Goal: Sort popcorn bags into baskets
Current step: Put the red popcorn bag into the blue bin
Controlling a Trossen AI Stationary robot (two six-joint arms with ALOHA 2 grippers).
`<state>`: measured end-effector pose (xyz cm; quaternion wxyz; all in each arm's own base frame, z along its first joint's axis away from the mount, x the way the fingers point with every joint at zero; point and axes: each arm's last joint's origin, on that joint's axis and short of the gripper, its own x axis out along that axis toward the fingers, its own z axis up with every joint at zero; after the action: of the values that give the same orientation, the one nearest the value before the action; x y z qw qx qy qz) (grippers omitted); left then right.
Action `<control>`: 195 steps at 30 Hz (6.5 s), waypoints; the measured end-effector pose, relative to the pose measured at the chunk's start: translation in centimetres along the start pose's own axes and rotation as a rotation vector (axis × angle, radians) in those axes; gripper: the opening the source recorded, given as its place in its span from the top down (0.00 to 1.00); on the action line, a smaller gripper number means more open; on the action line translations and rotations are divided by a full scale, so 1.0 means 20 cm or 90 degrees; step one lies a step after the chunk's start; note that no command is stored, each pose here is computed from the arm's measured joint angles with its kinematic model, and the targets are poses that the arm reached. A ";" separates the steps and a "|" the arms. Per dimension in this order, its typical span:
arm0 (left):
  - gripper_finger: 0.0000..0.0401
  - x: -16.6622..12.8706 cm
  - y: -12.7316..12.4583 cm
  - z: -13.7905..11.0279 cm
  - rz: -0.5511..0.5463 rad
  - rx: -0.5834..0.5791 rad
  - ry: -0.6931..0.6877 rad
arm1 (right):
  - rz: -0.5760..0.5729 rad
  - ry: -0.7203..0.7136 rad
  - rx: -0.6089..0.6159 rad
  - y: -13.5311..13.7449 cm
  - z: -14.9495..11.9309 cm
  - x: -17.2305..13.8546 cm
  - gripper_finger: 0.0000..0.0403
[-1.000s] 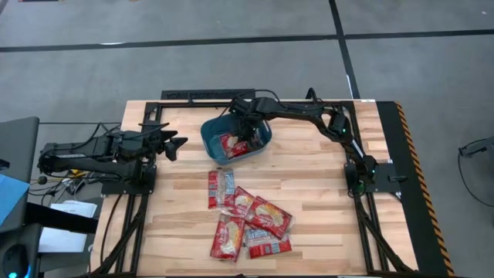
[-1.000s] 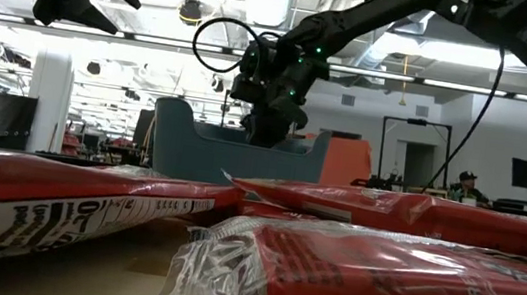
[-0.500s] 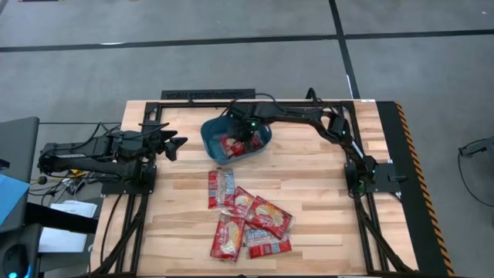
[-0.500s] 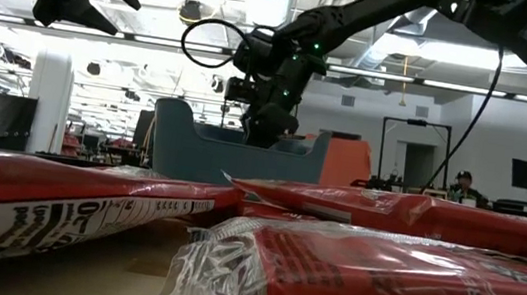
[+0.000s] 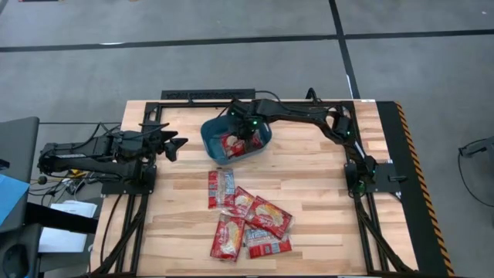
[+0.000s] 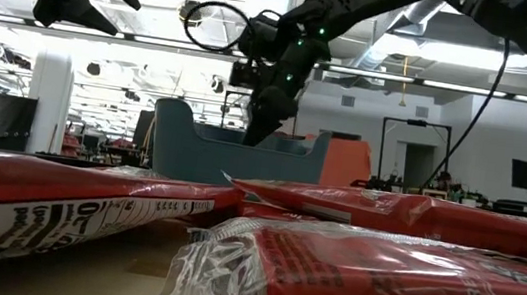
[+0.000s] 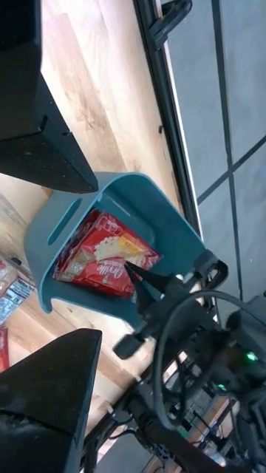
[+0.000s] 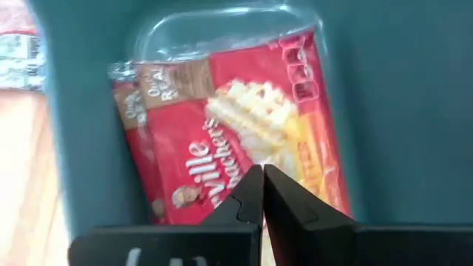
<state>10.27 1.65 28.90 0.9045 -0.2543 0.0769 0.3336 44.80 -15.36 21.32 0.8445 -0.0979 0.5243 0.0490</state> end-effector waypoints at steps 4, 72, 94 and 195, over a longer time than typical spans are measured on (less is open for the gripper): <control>0.24 0.00 0.00 -0.01 -0.021 0.004 0.020 | 0.044 0.040 0.014 0.06 0.00 -0.17 0.89; 0.24 0.04 -0.05 -0.04 -0.100 -0.041 0.114 | 0.196 0.010 0.294 1.31 -0.49 0.03 0.39; 0.24 0.09 -0.08 -0.06 -0.090 -0.037 0.142 | 0.240 0.016 0.312 1.25 -0.49 0.02 0.98; 0.24 0.22 -0.20 -0.10 -0.190 -0.008 0.198 | 0.034 -0.337 0.738 1.26 -0.41 -0.57 0.99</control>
<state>16.19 0.52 27.55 0.9196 -0.3166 0.1748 0.1534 27.86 7.75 25.11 0.8596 0.4037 0.2418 -0.1991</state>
